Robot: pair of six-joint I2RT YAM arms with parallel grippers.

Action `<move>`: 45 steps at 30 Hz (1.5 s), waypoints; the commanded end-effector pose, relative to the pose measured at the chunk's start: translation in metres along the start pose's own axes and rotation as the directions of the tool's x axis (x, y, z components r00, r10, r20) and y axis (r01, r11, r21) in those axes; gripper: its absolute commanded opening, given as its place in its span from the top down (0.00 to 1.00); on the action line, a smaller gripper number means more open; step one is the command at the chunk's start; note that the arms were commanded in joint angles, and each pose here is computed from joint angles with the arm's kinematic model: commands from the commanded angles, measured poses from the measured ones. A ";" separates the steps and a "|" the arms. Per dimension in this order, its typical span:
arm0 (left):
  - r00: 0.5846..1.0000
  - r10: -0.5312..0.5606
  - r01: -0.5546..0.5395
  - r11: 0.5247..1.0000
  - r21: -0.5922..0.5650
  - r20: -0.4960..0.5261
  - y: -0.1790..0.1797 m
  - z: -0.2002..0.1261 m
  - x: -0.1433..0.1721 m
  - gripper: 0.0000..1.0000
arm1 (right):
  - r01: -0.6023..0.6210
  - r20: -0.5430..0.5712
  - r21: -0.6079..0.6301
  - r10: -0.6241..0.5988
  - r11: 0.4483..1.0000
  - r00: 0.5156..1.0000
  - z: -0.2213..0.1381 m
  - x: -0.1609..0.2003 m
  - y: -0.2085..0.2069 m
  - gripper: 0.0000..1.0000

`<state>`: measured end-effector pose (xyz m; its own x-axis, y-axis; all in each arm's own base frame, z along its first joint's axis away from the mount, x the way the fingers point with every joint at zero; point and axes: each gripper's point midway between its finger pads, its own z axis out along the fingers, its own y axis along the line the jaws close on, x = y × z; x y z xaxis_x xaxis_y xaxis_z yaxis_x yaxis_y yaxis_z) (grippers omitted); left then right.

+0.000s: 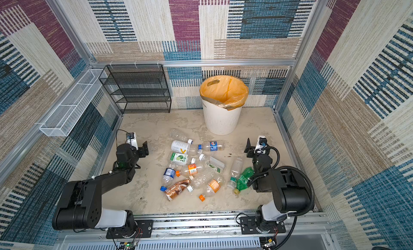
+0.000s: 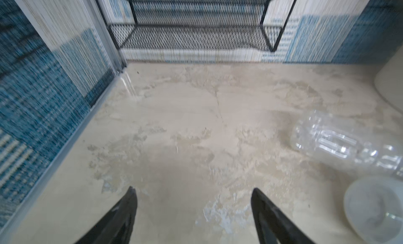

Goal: Throw the plastic bottles in the bin
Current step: Pick up the plastic bottle from the middle-right of the table.

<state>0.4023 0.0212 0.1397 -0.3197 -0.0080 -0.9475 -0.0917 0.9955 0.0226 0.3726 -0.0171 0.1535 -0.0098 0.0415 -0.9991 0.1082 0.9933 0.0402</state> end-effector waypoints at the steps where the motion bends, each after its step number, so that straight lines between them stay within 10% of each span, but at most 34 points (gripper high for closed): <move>1: 0.998 -0.057 0.056 0.996 -0.069 -0.008 0.011 -0.011 -0.014 0.21 | -0.006 0.005 0.008 0.006 1.000 1.000 0.001 -0.003 -0.001 0.18; 6: 0.976 -0.195 0.194 0.981 0.016 0.102 0.001 -0.028 -0.081 0.25 | -0.046 -0.049 0.106 0.051 0.993 0.998 0.017 -0.022 -0.016 0.16; 13: 0.937 -0.346 0.349 0.925 0.147 -0.048 -0.033 -0.031 -0.108 0.30 | -0.137 -0.084 0.183 0.155 0.974 0.984 0.049 -0.121 -0.021 0.18; 26: 0.938 -0.028 0.112 0.968 0.224 -0.346 -0.075 -0.071 -0.075 0.33 | -0.305 -0.618 0.176 0.346 0.936 0.706 -0.024 -0.022 0.051 0.24; 33: 0.934 -0.041 0.159 0.938 0.309 -0.356 -0.097 -0.071 -0.062 0.34 | -0.347 -0.759 0.210 0.376 0.914 0.532 -0.067 0.033 0.092 0.24; 45: 0.936 -0.034 0.153 0.936 0.316 -0.351 -0.097 -0.075 -0.063 0.34 | -0.311 -0.775 0.326 0.440 0.893 0.452 -0.087 0.073 0.090 0.19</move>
<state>0.3620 -0.0803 0.2198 -0.6321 -0.1001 -0.7684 0.1382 0.9612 -0.2389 0.2987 0.0902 0.0900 -0.7480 0.4986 -0.4381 0.3689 0.8610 0.3501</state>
